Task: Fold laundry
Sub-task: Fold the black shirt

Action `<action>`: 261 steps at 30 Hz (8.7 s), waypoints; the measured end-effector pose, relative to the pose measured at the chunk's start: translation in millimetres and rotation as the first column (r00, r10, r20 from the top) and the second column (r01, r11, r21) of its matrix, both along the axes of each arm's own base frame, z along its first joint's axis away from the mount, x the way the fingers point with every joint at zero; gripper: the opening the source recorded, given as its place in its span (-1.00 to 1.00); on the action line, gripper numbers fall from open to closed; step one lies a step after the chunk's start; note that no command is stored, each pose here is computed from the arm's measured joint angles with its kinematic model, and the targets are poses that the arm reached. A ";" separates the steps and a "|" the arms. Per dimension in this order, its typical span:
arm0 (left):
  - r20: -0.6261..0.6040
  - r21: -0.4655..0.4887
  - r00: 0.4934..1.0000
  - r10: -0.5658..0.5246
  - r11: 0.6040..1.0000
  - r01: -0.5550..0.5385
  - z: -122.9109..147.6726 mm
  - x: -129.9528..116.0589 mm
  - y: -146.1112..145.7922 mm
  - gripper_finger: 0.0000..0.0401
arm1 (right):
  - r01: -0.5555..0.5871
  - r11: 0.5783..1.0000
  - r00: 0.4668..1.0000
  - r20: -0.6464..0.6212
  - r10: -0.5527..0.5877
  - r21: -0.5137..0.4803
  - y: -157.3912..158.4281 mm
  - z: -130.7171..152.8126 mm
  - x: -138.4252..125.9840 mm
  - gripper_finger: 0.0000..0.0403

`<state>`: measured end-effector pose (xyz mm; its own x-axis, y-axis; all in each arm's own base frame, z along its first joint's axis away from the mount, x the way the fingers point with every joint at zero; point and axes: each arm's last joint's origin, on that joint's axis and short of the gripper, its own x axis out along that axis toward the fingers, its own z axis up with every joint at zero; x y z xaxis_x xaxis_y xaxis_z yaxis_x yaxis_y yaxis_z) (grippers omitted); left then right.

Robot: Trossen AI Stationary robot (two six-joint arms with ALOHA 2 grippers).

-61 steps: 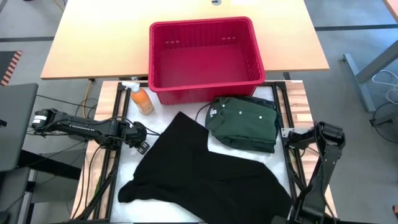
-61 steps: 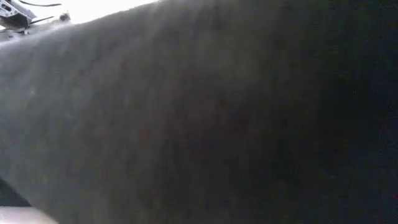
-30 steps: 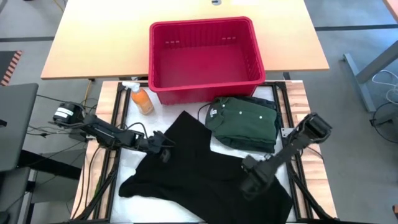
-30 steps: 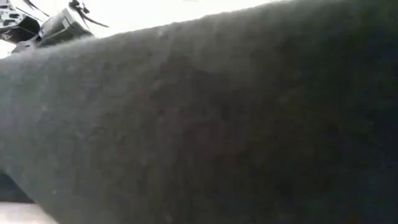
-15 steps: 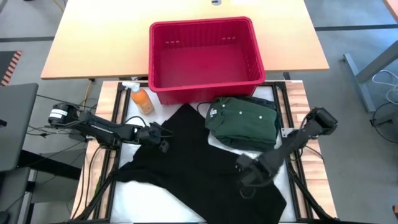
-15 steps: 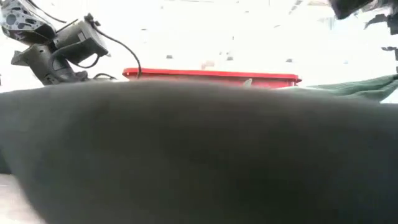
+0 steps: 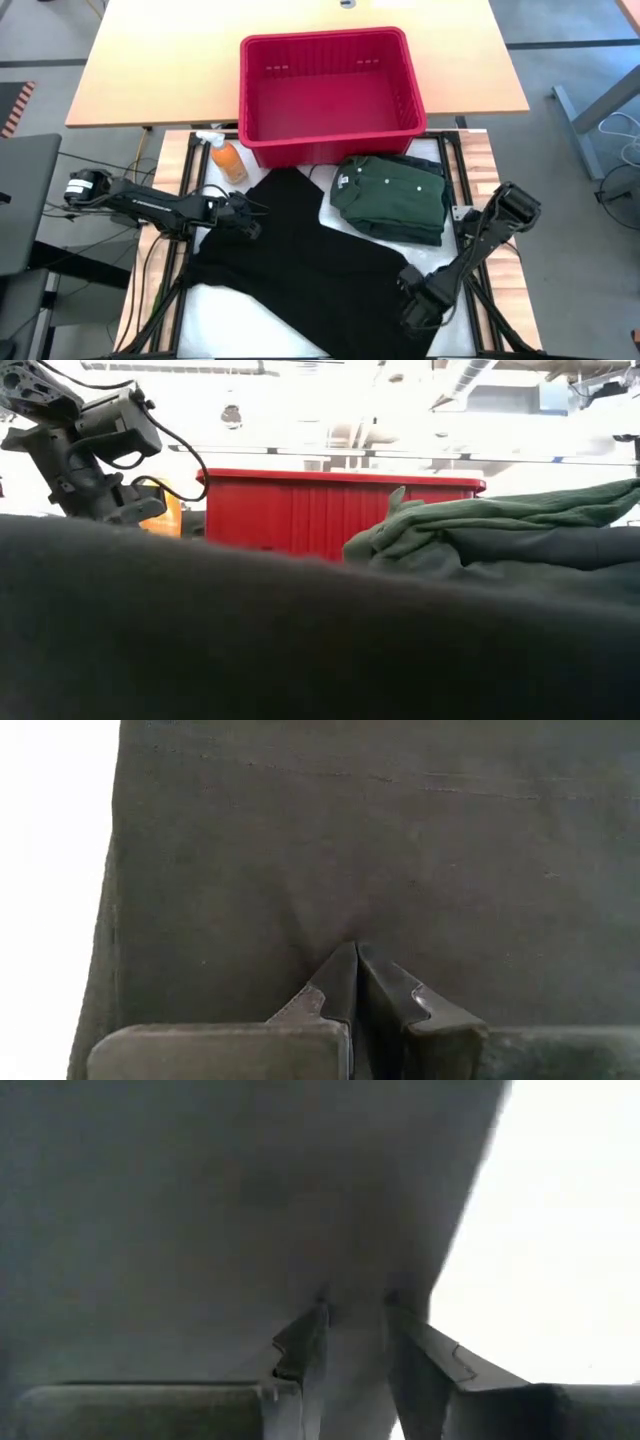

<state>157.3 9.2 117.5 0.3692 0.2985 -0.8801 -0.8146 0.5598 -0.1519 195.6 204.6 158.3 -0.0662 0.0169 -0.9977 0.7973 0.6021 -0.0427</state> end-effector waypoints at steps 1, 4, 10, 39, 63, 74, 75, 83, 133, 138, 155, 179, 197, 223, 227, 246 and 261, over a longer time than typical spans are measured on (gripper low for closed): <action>-0.003 0.000 1.000 0.002 1.000 -0.002 0.2 -0.6 0.3 -1.00 | 0.012 0.999 0.999 -0.038 -0.013 -0.041 -7.9 -3.9 -3.3 -0.39; -0.001 -0.001 1.000 0.007 1.000 -0.007 0.4 -0.6 1.1 -1.00 | 0.031 0.985 0.986 -0.157 -0.058 -0.170 -33.0 -8.4 -10.2 -0.39; 0.004 -0.017 1.000 0.019 1.000 -0.019 0.5 -0.3 3.0 -1.00 | 0.030 0.915 0.933 -0.318 -0.170 -0.402 -74.3 5.1 -9.5 -0.39; 0.027 -0.014 0.999 -0.024 1.000 0.024 1.8 2.7 3.4 -1.00 | 0.145 0.929 0.906 -0.331 -0.264 -0.342 -77.3 -1.6 -26.2 -0.39; 0.099 0.018 0.974 -0.205 0.979 0.205 19.5 -3.2 4.0 -1.00 | 0.052 0.997 0.997 -0.054 -0.055 -0.050 -0.1 42.6 -37.0 -0.39; 0.142 -0.010 0.934 -0.328 0.943 0.333 24.0 -2.4 1.0 -1.00 | 0.059 0.997 0.994 -0.084 -0.063 -0.048 3.6 13.9 -61.4 -0.31; 0.145 -0.012 0.935 -0.323 0.945 0.328 24.2 -2.4 1.0 -1.00 | 0.059 0.997 0.994 -0.091 -0.063 -0.045 2.3 10.6 -62.3 -0.30; 0.178 -0.081 0.922 -0.344 0.929 0.362 24.7 -1.8 -1.4 -1.00 | 0.010 1.000 0.997 -0.083 -0.010 0.003 0.0 -2.3 -62.9 -0.29; 0.187 -0.090 0.920 -0.344 0.927 0.364 25.4 -1.4 -1.7 -1.00 | -0.035 0.996 0.991 -0.127 0.046 0.084 -5.7 -8.5 -60.2 -0.05; 0.187 -0.091 0.921 -0.343 0.927 0.364 25.4 -1.4 -1.7 -1.00 | -0.032 0.996 0.991 -0.129 0.042 0.080 -6.0 -8.5 -60.4 -0.57; 0.362 -0.051 0.869 -0.337 0.924 0.379 43.1 2.0 -2.5 -1.00 | -0.094 0.968 0.994 -0.025 0.102 0.231 -3.0 36.8 -58.9 -0.92; 0.144 0.437 0.689 -0.710 0.671 0.600 60.9 69.4 10.5 0.02 | -0.090 0.967 0.995 -0.012 0.096 0.238 -8.8 45.0 -60.6 -0.92; -0.196 0.076 0.394 -0.898 0.386 0.919 63.9 166.8 45.8 0.06 | -0.099 0.965 0.995 0.022 0.096 0.245 -7.0 45.3 -58.7 -0.92; -0.217 -0.115 0.280 -0.935 0.310 0.944 63.0 161.7 50.1 -0.94 | -0.149 0.953 0.986 0.113 0.122 0.263 -0.6 46.4 -56.1 -0.92; -0.182 -0.116 0.277 -0.943 0.300 0.947 70.9 157.8 46.8 -0.99 | -0.152 0.951 0.985 0.116 0.125 0.269 1.6 46.6 -58.1 -0.92; -0.347 0.121 0.165 -0.923 0.130 0.984 100.0 163.2 30.2 -0.79 | -0.160 0.951 0.984 0.117 0.132 0.265 1.9 46.4 -59.1 -0.90; -0.192 0.032 0.599 -0.777 0.606 0.795 79.3 168.6 61.9 0.10 | -0.162 0.949 0.981 0.150 0.125 0.272 3.6 46.9 -56.7 -0.89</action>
